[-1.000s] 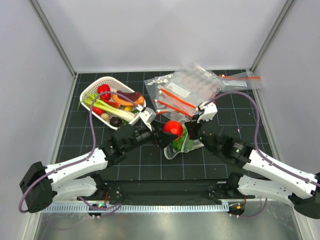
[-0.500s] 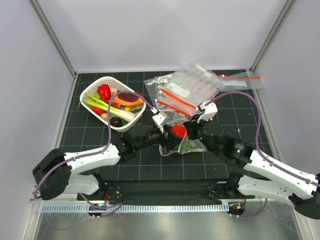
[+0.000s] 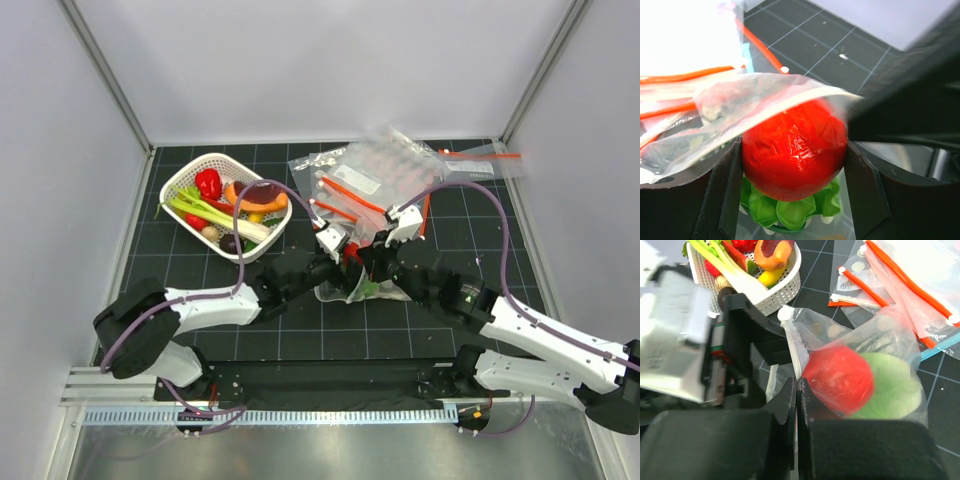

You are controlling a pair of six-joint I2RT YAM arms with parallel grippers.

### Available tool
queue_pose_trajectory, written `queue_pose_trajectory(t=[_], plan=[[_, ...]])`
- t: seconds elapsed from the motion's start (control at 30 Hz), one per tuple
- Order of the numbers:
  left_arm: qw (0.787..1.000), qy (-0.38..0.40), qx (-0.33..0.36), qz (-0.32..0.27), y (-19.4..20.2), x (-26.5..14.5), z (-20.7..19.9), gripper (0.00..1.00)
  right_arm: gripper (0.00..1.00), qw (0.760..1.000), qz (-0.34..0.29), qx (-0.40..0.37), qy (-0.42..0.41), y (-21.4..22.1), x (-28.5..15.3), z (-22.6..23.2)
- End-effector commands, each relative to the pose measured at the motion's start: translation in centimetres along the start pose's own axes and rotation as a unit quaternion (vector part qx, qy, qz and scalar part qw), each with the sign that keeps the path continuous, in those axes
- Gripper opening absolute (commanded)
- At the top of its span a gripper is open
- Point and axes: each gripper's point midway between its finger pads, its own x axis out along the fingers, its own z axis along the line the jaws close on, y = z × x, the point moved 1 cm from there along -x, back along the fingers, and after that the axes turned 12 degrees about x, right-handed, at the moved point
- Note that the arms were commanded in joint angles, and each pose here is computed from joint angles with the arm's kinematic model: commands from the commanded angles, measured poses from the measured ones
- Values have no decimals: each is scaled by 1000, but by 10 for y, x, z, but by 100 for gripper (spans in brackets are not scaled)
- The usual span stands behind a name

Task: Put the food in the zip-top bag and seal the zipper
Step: Place the fake vegetable in the zipper food storage bag.

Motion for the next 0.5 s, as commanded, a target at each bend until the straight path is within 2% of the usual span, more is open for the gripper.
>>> queue_pose_trajectory(t=[0.0, 0.07, 0.27, 0.33, 0.47], plan=[[999, -40, 4, -29, -15, 17, 13, 21, 1, 998, -34, 26, -44, -20, -7, 18], [998, -60, -5, -21, -8, 19, 19, 22, 1, 998, -36, 27, -47, -21, -8, 18], [998, -15, -50, 18, 21, 33, -9, 26, 1, 997, -51, 33, -41, -26, -12, 14], [997, -10, -60, 43, 39, 38, -17, 33, 1, 996, -70, 43, -35, -32, -16, 9], [998, -25, -43, 28, 26, 38, -16, 54, 1, 993, -97, 56, -30, -38, -23, 1]])
